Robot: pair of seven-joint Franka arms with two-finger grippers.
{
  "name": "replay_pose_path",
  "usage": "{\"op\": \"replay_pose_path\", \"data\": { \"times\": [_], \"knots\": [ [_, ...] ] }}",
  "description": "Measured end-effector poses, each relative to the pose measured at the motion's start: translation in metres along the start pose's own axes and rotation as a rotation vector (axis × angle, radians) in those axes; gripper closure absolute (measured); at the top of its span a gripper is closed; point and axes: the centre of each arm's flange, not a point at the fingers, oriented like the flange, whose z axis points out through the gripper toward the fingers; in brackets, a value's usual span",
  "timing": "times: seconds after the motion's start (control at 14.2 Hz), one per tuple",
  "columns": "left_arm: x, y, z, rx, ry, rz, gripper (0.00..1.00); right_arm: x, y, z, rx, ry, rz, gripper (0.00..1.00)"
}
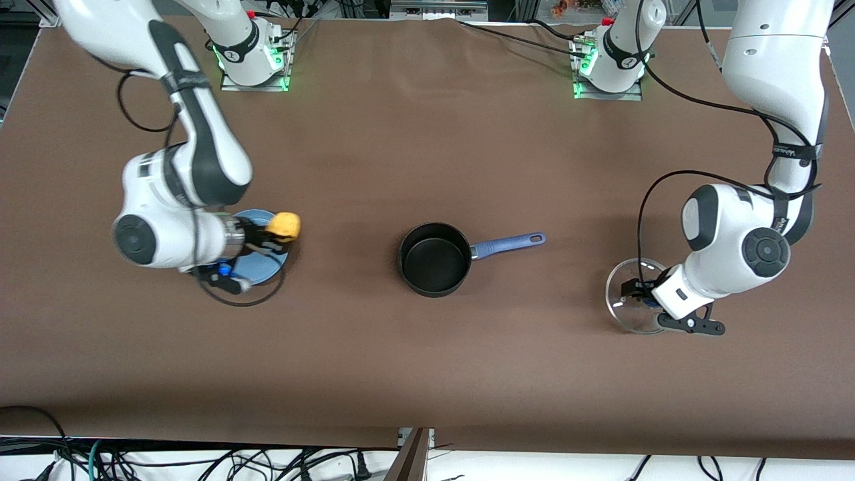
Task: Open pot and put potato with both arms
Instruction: 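Carry the yellow potato over the saucepan with the right gripper, then release the potato into the saucepan and raise the right gripper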
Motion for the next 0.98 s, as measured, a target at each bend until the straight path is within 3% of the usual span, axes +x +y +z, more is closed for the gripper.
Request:
{"op": "replay_pose_path", "data": {
  "times": [0.14,0.35,0.63,0.98],
  "knots": [
    [-0.003,-0.008,0.001,0.0,-0.004,0.023,0.56,-0.031,-0.053,0.009,0.06,0.011,0.135,0.41],
    [-0.008,-0.011,0.008,-0.002,-0.013,0.059,0.56,-0.047,-0.114,0.033,0.187,0.065,0.306,0.41],
    [-0.019,-0.014,0.03,0.004,-0.003,0.084,0.56,-0.064,-0.162,0.052,0.338,0.123,0.428,0.41],
    [-0.038,-0.022,0.057,0.028,0.022,0.102,0.56,-0.065,-0.173,0.049,0.383,0.137,0.453,0.0]
  ]
}}
